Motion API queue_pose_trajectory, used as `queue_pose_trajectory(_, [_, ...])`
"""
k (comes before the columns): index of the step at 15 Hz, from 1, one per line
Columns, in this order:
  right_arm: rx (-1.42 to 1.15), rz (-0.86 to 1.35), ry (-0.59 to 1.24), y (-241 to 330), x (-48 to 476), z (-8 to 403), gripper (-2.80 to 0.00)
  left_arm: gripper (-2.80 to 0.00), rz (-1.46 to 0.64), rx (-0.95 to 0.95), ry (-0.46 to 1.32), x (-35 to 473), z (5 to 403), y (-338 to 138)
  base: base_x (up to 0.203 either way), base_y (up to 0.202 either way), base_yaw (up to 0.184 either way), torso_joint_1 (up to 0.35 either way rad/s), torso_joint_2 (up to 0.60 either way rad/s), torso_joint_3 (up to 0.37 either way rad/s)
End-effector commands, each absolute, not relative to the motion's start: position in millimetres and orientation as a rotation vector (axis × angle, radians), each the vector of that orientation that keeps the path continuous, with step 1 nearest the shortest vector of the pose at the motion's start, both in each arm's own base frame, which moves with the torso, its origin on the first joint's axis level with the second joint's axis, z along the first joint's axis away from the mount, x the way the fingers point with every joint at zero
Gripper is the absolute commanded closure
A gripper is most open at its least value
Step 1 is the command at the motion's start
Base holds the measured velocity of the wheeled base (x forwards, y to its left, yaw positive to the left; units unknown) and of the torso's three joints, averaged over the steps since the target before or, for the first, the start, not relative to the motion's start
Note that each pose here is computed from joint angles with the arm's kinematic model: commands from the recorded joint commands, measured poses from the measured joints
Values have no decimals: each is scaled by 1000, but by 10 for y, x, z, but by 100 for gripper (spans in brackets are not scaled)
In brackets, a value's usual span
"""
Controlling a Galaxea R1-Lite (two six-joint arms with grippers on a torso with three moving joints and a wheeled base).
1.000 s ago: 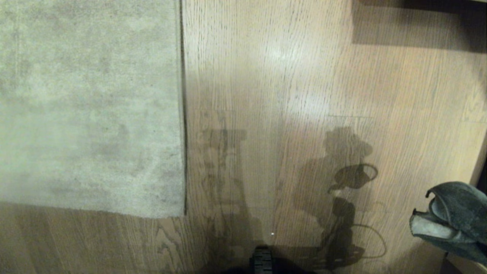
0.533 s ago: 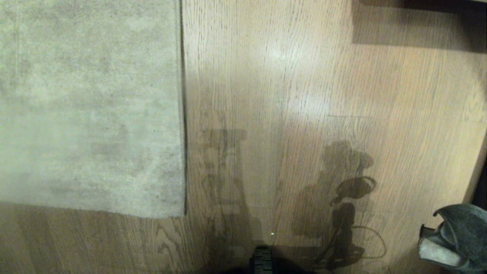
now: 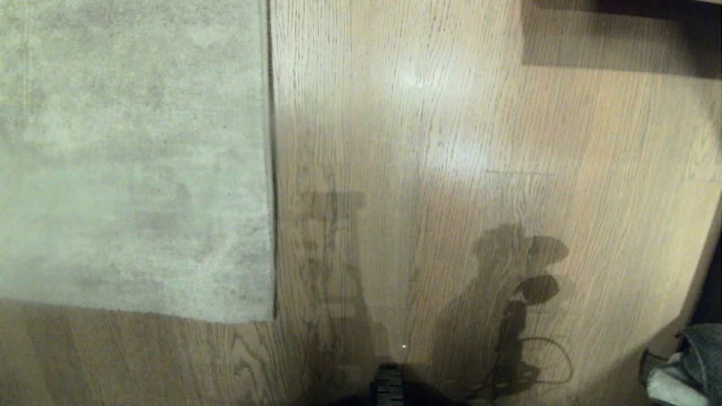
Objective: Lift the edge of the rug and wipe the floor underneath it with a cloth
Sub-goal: Lift up the carpet
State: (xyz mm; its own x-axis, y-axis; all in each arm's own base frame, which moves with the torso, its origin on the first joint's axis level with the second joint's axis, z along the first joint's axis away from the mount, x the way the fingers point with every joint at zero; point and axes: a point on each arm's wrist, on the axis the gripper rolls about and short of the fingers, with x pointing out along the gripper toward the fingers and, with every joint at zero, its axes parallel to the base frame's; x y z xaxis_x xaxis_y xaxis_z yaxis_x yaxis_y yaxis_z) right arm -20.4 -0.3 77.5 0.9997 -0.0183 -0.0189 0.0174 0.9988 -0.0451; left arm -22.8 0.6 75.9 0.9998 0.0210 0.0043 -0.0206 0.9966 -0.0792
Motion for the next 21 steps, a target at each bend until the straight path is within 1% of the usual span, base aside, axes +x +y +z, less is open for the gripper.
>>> queue_pose_trajectory(1, [-28,-19,-13,-3,-228,769,0,0,21,-80,-4,-227,760,6,0,0,0,0,0,0])
queue_pose_trajectory(21, [14,-19,-12,-4,-227,769,0,0,21,-80,-4,-227,760,6,0,0,0,0,0,0])
